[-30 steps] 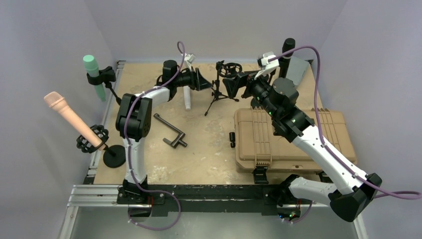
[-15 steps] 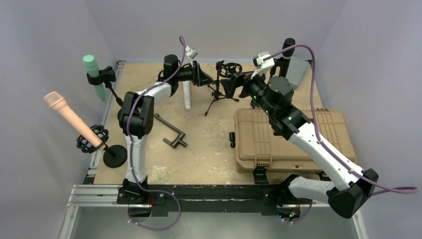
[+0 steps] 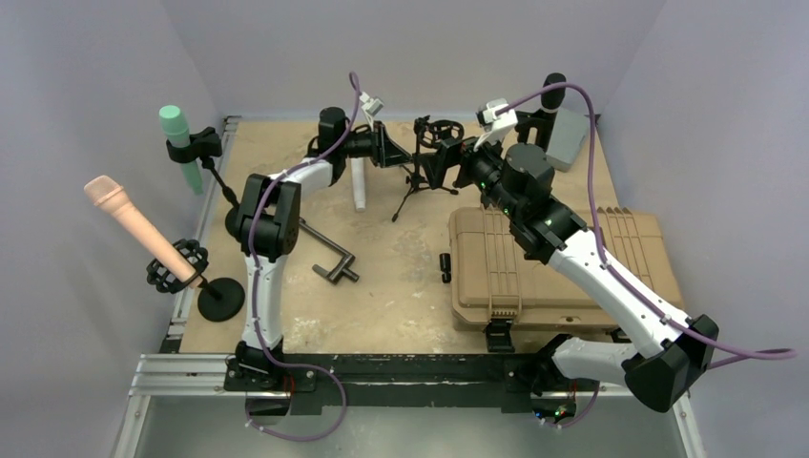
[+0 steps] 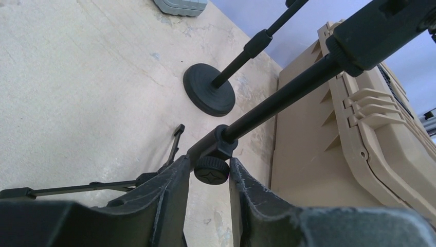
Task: Remove the microphone from the stand
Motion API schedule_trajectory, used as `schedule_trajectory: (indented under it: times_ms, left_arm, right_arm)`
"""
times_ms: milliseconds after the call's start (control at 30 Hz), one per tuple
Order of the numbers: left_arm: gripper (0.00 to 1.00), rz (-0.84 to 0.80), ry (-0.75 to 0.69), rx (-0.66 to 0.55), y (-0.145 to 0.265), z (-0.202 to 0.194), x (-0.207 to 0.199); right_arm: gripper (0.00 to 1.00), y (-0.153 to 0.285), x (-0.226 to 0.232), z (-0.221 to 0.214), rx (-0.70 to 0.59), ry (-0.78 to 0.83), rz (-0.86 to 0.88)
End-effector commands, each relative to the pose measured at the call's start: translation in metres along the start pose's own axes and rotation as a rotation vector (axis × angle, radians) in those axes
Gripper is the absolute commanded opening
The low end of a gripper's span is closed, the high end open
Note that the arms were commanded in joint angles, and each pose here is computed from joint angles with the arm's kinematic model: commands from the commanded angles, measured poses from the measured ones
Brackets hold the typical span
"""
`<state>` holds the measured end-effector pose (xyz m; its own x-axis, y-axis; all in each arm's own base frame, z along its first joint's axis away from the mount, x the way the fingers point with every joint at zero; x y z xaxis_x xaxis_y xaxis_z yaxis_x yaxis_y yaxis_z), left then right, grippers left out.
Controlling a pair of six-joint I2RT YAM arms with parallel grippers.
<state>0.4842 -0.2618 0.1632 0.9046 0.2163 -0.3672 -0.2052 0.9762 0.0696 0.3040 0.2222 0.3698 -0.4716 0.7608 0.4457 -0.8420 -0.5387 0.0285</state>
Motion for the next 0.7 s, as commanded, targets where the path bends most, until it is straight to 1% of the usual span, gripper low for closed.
schedule_trajectory:
  times_ms: [0, 100, 200, 267, 300, 533, 667]
  left_arm:
    - [0.29, -0.032, -0.093, -0.04, -0.005, 0.022, -0.004]
    - [0.22, -0.025, -0.085, -0.041, -0.004, 0.024, -0.004]
    - [0.1, -0.017, -0.06, -0.034, -0.003, 0.024, -0.005]
    - [0.05, -0.002, -0.023, -0.022, -0.001, 0.024, -0.005]
    - [0.0, 0.006, 0.002, -0.014, 0.0, 0.024, -0.005]
    - [0.0, 0.098, 0.279, 0.01, 0.003, 0.031, -0.006]
    - [0.0, 0.249, 0.515, 0.033, 0.014, 0.03, 0.001]
  right_arm:
    - [0.99, 0.002, 0.014, 0.024, -0.065, -0.007, 0.048]
    - [0.99, 0.001, 0.014, 0.023, -0.061, -0.008, 0.049]
    - [0.99, 0.001, 0.014, 0.023, -0.06, -0.005, 0.047]
    - [0.99, 0.001, 0.013, 0.023, -0.061, -0.004, 0.044]
    - [0.99, 0.001, 0.013, 0.023, -0.064, -0.003, 0.043]
    - [0.99, 0.003, 0.013, 0.023, -0.066, -0.001, 0.042]
    - [0.99, 0.007, 0.013, 0.024, -0.071, -0.002, 0.045]
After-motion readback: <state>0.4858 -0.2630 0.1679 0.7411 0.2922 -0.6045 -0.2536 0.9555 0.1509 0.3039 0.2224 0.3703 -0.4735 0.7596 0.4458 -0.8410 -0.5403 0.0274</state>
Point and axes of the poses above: each gripper's point midway between its finger pads, its own y axis back along the fingers, its own x axis along the line the jaws close on, z = x × y, the point moved 4 cm from there along y, back along the fingers, and after that the axes turned 14 degrees about -y, right-handed, at the moved point
